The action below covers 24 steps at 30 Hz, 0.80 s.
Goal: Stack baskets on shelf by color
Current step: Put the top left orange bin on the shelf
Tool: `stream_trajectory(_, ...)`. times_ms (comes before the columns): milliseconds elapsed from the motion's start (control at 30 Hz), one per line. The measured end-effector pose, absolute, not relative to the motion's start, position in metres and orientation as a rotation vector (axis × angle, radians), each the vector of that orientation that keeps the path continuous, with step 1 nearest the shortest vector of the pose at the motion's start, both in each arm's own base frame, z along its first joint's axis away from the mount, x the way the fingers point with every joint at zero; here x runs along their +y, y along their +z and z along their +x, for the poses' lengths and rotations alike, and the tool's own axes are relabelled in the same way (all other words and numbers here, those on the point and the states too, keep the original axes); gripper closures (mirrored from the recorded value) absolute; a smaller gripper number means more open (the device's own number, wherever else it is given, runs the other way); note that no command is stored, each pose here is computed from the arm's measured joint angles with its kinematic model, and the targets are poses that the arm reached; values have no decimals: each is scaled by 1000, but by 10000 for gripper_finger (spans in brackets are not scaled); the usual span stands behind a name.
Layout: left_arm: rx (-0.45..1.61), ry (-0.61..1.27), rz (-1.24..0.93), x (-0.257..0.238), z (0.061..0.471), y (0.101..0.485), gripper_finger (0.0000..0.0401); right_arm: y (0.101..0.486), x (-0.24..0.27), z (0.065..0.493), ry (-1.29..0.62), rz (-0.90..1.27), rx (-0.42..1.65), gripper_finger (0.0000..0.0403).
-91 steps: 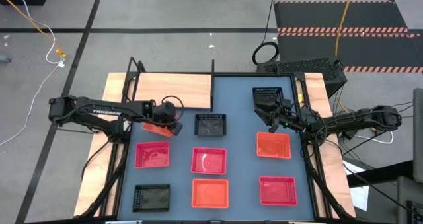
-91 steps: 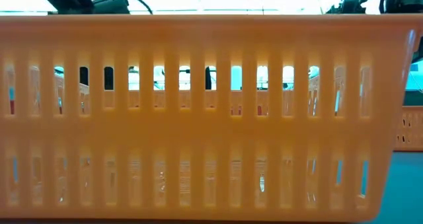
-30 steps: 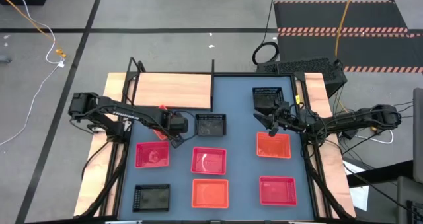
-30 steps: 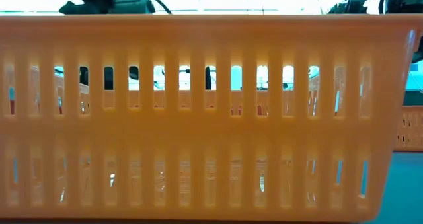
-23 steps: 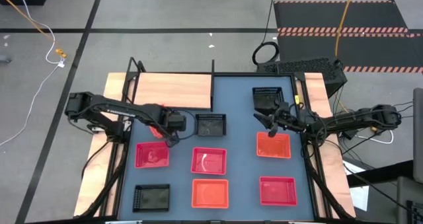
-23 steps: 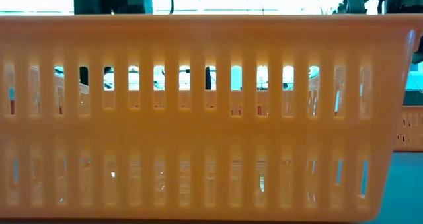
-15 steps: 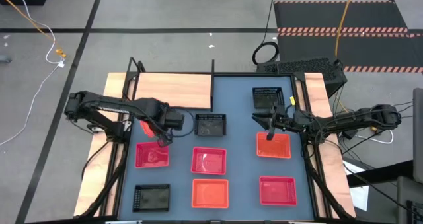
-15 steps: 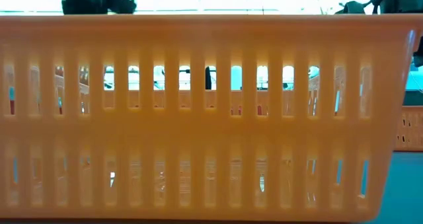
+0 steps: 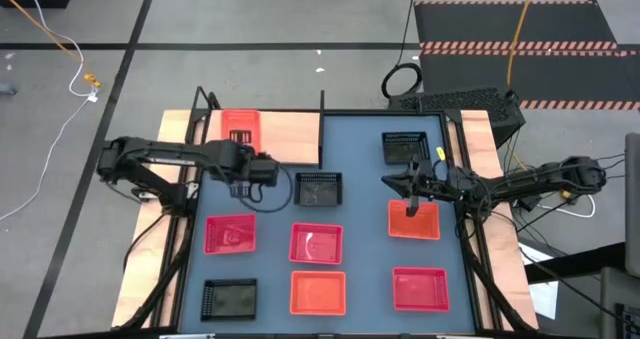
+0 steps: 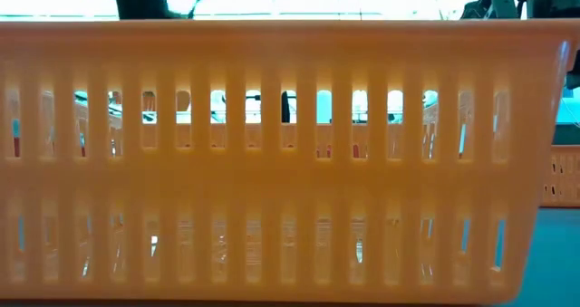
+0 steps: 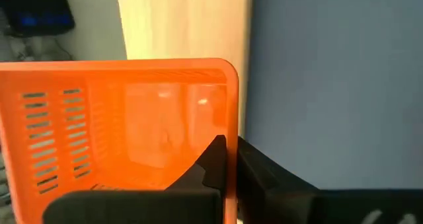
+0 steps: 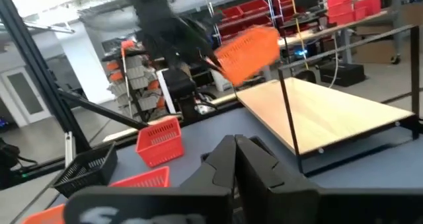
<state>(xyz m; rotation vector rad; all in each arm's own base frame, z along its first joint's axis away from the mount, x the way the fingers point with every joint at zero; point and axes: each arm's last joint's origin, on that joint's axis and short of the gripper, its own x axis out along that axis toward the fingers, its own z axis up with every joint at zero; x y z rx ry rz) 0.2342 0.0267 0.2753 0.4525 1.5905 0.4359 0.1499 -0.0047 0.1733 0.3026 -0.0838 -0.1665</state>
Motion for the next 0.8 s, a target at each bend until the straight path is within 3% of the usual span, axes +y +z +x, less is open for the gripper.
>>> stream_trajectory(267, 1717, 405, 414, 70, 215, 224, 383, 173, -5, 150, -166, 299, -83, 402)
stream_trajectory(500, 1766, 338, 310, 102, 192, 216, 389, 173, -5, 150, -168, 288, -80, 402)
stream_trajectory(800, 1800, 216, 327, 122, 178, 216, 394, 172, -5, 150, -169, 286, -68, 403)
